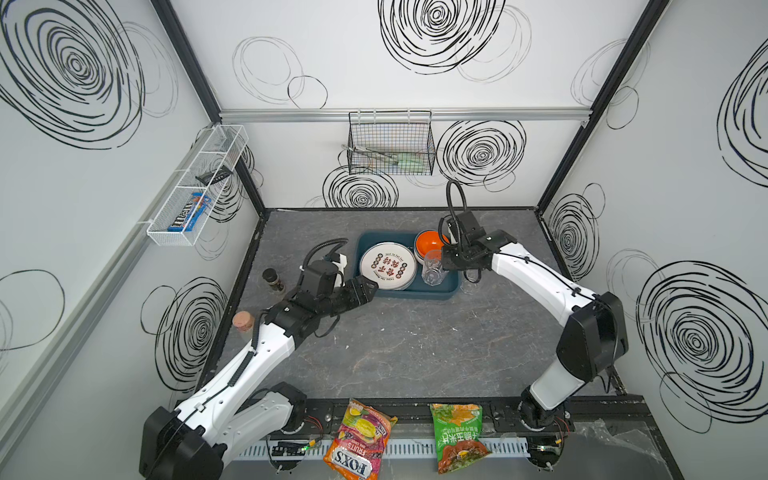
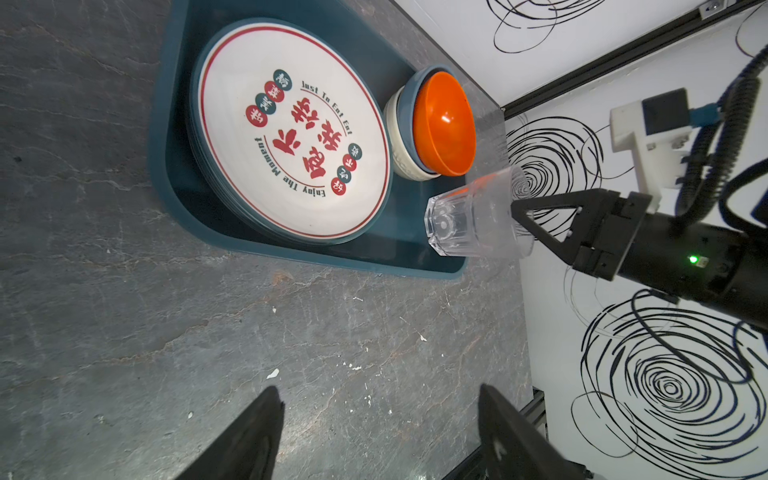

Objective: Place the mixed dishes into the plastic bin

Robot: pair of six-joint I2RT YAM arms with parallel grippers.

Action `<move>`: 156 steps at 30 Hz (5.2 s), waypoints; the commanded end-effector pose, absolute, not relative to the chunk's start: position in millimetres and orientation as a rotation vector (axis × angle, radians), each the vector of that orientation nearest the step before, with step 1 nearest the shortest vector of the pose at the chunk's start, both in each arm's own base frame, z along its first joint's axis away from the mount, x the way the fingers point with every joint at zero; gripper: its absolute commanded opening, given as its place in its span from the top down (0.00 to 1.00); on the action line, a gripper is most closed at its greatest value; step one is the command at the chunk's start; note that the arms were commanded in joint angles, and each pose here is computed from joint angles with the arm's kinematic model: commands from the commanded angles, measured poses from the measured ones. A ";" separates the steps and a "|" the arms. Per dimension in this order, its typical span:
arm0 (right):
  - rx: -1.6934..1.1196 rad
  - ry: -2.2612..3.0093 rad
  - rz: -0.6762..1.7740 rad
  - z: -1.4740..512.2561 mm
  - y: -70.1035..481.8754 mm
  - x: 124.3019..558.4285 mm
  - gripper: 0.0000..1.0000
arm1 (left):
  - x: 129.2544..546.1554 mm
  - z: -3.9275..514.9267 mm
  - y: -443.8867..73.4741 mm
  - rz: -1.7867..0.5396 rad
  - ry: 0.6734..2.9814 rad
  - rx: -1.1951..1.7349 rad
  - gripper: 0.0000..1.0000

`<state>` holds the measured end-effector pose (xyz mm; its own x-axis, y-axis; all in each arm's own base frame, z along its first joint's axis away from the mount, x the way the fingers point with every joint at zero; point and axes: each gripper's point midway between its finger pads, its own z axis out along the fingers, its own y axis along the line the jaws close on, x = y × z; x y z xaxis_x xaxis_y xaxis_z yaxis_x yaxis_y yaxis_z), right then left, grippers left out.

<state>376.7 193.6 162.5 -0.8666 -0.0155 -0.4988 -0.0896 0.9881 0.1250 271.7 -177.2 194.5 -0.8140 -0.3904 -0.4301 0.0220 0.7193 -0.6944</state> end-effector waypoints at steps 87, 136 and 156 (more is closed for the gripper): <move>0.430 2.608 0.387 147.0 91.4 354.8 0.47 | 259.1 196.9 -282.1 -1.119 2.377 0.107 0.15; 0.669 2.710 0.420 72.3 54.8 358.6 0.79 | 246.3 161.5 -311.7 -1.087 2.466 0.186 0.16; 0.606 2.612 0.317 130.0 36.6 349.5 0.99 | 248.3 166.8 -291.0 -1.081 2.443 0.132 0.16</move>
